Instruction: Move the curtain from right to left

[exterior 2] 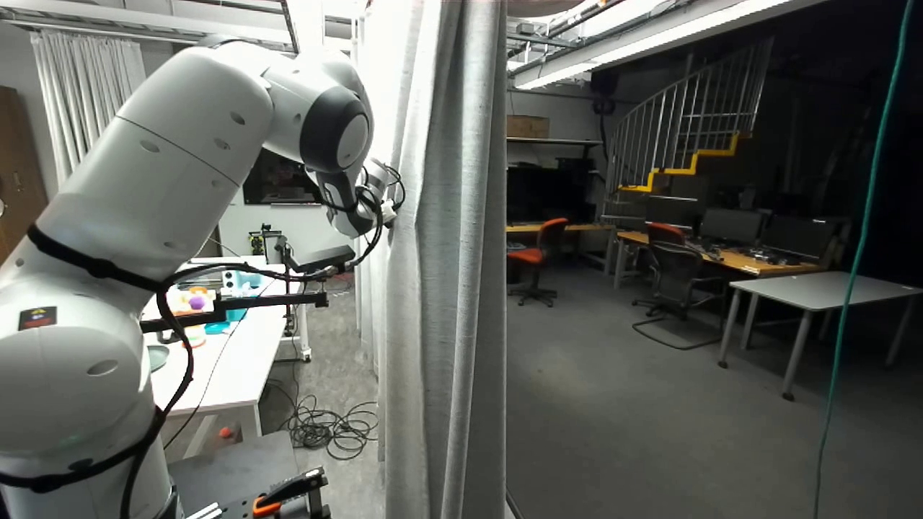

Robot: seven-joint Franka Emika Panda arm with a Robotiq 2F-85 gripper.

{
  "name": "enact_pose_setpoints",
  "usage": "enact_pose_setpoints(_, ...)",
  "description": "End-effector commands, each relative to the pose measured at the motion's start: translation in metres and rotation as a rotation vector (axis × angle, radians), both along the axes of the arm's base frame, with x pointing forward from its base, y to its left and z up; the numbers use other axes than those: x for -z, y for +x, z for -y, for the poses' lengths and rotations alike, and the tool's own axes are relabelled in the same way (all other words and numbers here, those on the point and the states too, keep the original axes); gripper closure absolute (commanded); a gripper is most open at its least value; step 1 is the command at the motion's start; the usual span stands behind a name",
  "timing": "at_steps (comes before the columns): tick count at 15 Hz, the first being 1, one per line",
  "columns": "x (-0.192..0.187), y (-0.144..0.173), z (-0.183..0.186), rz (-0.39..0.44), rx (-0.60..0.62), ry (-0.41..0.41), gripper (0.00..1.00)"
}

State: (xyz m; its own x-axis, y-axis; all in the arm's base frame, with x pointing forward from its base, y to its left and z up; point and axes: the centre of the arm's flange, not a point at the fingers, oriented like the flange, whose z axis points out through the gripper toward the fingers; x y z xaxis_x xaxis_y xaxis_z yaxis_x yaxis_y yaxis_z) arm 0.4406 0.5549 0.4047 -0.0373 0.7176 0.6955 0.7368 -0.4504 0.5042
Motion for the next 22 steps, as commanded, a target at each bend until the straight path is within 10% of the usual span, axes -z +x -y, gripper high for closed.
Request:
enact_pose_setpoints(1, 0.07, -0.001, -0.03, -0.122, -0.052, -0.078, 1.0)
enact_pose_setpoints(22, 0.072, 0.01, -0.042, -0.074, -0.111, -0.156, 1.0)
